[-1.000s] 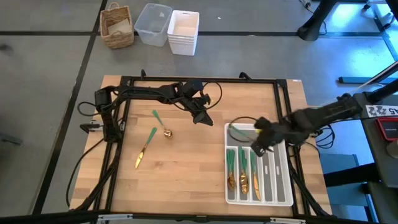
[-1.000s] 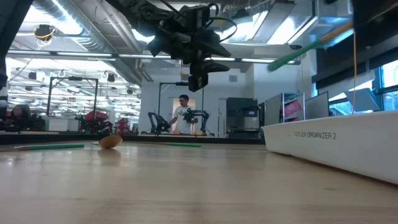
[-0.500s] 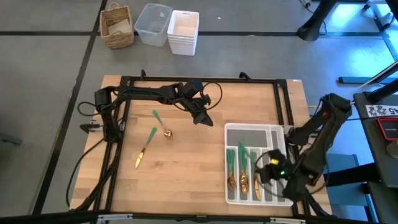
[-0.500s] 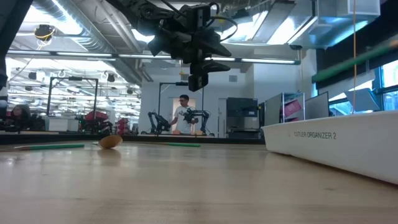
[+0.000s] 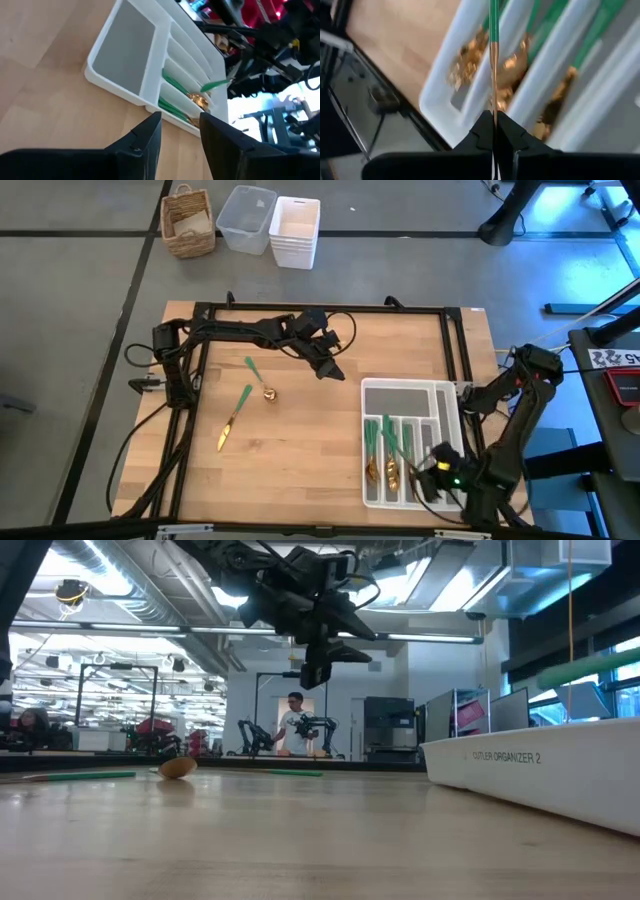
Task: Sort silverware
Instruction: Put the green table in the white silverware tray
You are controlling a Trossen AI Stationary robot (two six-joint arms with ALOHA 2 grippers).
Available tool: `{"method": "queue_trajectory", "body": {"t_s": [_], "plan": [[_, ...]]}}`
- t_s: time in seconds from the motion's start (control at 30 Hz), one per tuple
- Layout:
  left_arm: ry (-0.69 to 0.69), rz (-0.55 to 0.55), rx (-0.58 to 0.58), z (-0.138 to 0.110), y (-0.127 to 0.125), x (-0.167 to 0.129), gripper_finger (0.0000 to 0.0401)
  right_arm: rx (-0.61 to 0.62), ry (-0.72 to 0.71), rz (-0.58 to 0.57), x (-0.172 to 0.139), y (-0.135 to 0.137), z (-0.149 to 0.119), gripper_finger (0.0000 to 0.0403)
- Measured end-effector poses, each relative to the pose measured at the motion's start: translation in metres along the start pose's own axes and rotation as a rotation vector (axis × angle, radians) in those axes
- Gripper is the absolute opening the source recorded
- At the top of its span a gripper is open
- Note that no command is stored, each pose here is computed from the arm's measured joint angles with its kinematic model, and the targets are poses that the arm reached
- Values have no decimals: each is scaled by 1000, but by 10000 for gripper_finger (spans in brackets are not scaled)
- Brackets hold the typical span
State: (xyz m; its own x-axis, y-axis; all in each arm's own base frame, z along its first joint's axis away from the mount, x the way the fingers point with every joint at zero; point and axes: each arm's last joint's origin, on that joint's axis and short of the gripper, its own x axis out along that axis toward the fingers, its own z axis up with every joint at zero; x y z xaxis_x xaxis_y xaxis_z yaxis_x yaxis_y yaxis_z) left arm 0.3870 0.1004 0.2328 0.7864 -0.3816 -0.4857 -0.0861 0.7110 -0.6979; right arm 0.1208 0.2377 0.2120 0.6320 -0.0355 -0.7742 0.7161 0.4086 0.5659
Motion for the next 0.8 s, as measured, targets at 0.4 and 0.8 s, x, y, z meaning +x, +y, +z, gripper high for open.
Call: {"method": "queue_trajectory", "body": {"t_s": [0.4, 0.8], "plan": [[-49, 119, -124, -15, -25, 22, 127, -225, 12, -75, -25, -33, -15, 1], [-51, 165, -76, -34, -50, 40, 127, -142, -31, -162, 3, -20, -6, 1]]}}
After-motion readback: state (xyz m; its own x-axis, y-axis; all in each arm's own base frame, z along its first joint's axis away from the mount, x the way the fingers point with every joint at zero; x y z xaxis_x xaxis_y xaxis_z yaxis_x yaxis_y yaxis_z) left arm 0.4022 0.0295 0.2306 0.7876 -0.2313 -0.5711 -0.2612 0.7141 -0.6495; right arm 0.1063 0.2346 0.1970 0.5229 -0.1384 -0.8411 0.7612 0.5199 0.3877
